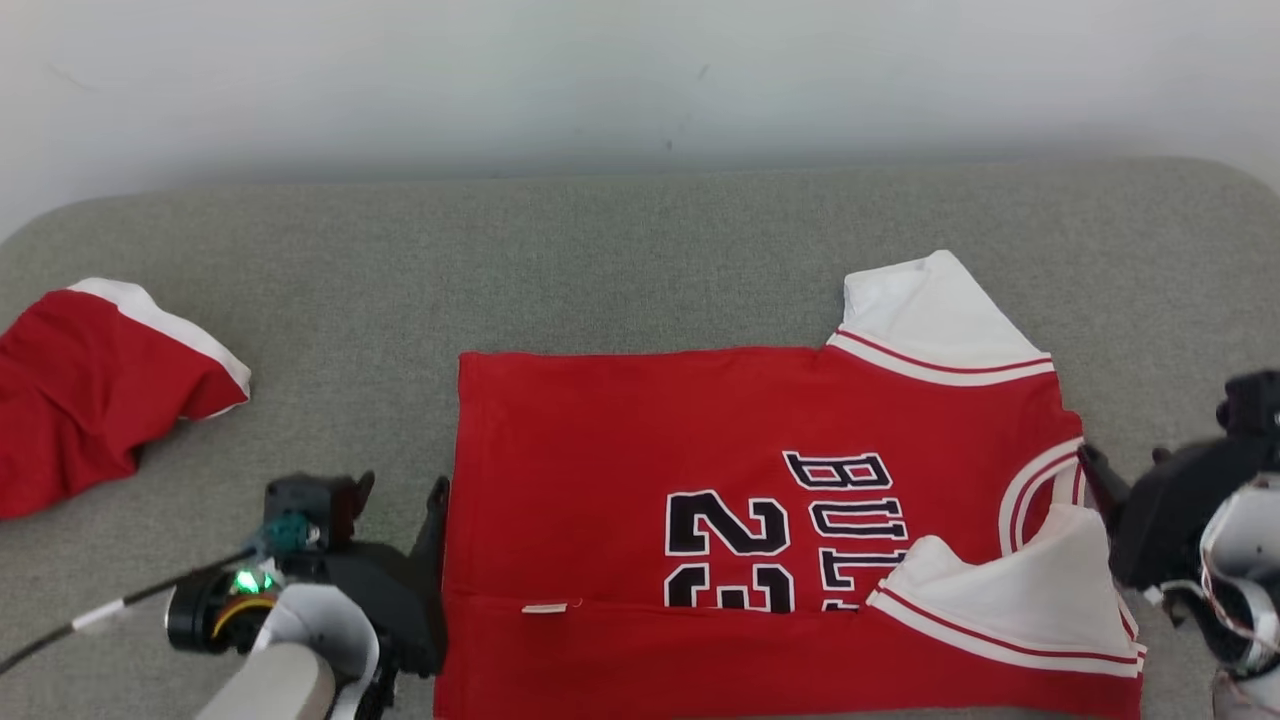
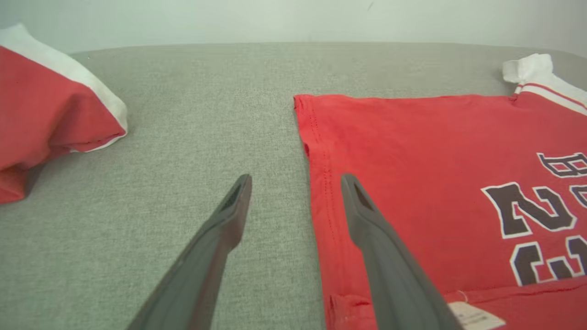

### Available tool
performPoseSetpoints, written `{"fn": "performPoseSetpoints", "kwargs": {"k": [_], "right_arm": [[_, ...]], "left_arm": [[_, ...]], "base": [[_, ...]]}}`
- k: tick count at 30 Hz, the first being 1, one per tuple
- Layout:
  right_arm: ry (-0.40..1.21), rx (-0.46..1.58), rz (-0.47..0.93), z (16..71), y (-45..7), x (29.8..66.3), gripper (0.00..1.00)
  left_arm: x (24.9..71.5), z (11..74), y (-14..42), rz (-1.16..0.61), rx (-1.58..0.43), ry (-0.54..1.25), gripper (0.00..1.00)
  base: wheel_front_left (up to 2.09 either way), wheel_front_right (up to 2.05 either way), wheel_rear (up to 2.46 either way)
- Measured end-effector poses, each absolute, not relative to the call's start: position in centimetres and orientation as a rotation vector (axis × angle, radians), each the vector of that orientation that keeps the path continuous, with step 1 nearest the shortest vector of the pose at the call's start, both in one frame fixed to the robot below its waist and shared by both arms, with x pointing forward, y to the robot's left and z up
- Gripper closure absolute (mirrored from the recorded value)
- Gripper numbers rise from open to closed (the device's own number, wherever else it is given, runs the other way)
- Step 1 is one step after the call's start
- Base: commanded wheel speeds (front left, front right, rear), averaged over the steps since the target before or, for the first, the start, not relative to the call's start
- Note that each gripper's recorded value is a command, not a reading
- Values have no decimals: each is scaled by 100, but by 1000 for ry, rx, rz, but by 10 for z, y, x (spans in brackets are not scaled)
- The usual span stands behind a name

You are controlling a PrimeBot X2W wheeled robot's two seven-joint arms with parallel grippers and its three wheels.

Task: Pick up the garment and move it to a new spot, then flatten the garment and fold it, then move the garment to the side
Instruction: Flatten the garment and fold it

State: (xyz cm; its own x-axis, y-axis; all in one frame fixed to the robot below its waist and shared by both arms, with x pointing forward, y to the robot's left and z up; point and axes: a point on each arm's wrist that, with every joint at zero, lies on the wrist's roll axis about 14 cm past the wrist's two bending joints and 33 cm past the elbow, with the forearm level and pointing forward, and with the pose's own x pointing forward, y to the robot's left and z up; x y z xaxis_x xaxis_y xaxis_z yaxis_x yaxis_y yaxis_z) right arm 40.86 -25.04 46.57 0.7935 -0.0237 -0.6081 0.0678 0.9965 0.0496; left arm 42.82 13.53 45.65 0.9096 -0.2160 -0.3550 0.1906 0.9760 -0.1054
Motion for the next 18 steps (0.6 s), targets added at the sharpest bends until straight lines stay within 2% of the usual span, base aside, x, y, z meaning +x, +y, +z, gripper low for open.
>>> {"fn": "performPoseSetpoints", "kwargs": {"k": [8, 18], "right_arm": [[639, 26, 24, 492, -242, 480, 0], [679, -99, 89, 477, -226, 548, 0]], "left_arm": [[488, 469, 119, -310, -18, 444, 0], [533, 424, 117, -330, 46, 629, 0]], "base": [[0, 0, 0], [0, 0, 0]]}}
